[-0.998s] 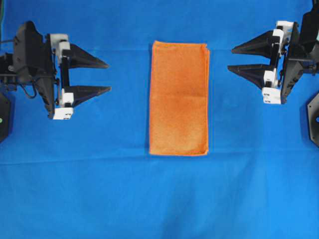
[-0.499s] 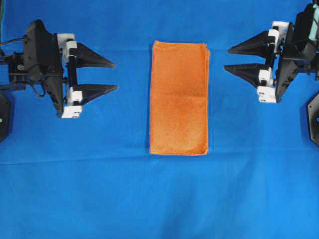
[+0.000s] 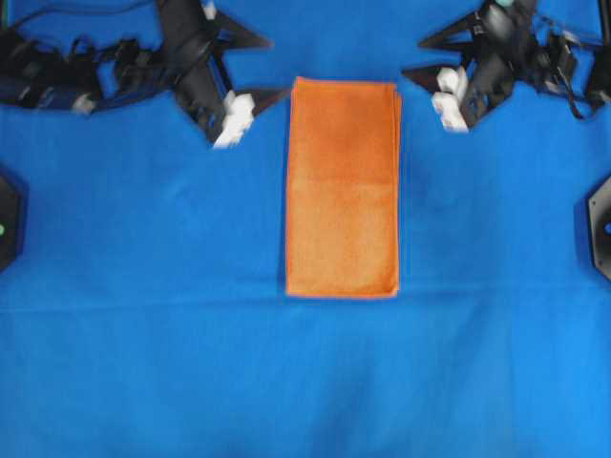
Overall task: Fold the orange towel.
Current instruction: 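Move both grippers to the top corners of the long strip and grasp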
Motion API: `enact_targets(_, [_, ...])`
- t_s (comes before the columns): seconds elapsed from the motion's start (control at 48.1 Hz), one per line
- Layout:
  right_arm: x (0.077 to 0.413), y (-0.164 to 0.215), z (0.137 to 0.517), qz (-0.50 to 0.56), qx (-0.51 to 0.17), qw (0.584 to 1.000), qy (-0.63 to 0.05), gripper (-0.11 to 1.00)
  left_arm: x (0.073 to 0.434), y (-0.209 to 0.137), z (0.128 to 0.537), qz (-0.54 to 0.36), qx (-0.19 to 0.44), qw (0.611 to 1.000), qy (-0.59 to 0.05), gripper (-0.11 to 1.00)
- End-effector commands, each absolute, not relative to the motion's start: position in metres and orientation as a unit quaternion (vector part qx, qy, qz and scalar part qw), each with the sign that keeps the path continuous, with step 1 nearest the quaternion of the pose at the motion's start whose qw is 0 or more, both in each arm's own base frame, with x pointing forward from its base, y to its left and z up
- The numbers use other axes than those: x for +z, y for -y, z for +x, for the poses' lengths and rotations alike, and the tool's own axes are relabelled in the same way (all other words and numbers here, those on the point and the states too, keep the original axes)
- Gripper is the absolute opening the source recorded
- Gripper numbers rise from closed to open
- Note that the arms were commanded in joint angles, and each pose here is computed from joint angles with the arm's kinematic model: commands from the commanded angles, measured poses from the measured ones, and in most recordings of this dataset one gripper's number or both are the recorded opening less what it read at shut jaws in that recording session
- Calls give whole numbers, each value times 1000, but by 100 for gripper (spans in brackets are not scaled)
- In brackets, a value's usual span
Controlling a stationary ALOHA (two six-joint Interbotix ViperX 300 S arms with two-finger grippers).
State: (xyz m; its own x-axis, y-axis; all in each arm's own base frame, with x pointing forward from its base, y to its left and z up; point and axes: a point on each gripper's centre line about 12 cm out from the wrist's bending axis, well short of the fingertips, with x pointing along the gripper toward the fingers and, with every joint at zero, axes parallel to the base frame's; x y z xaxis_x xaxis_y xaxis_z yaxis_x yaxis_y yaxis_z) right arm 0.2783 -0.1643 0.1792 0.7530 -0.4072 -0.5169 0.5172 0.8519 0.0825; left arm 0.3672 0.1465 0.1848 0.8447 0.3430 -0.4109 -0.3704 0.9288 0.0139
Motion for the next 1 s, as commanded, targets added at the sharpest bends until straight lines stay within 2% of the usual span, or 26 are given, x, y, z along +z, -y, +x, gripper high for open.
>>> enact_targets(0.0, [170, 178, 286, 116, -257, 925, -254, 62, 176, -166, 381, -38, 202, 956, -207, 85])
enact_targets(0.229, [127, 189, 296, 136, -257, 911, -294, 62, 133, -188, 402, -47, 212, 947, -236, 84])
enact_targets(0.457, [100, 190, 300, 153, -254, 904, -309, 62, 99, -196, 402, -59, 220, 938, -262, 84])
enact_targets(0.603, [87, 190, 300, 161, -254, 898, -321, 61, 86, -198, 399, -64, 223, 933, -275, 78])
enact_targets(0.686, [86, 188, 300, 162, -253, 898, -323, 58, 81, -198, 398, -64, 222, 932, -279, 68])
enact_targets(0.749, [85, 187, 300, 161, -251, 898, -325, 51, 80, -197, 397, -63, 221, 931, -282, 55])
enact_targets(0.811, [85, 184, 302, 159, -247, 899, -326, 38, 78, -197, 396, -59, 220, 931, -285, 42])
enact_targets(0.915, [85, 177, 305, 156, -237, 901, -328, 9, 78, -197, 396, -55, 218, 931, -286, 21])
enact_targets(0.977, [85, 175, 306, 159, -236, 901, -329, 3, 79, -197, 397, -53, 218, 932, -286, 12])
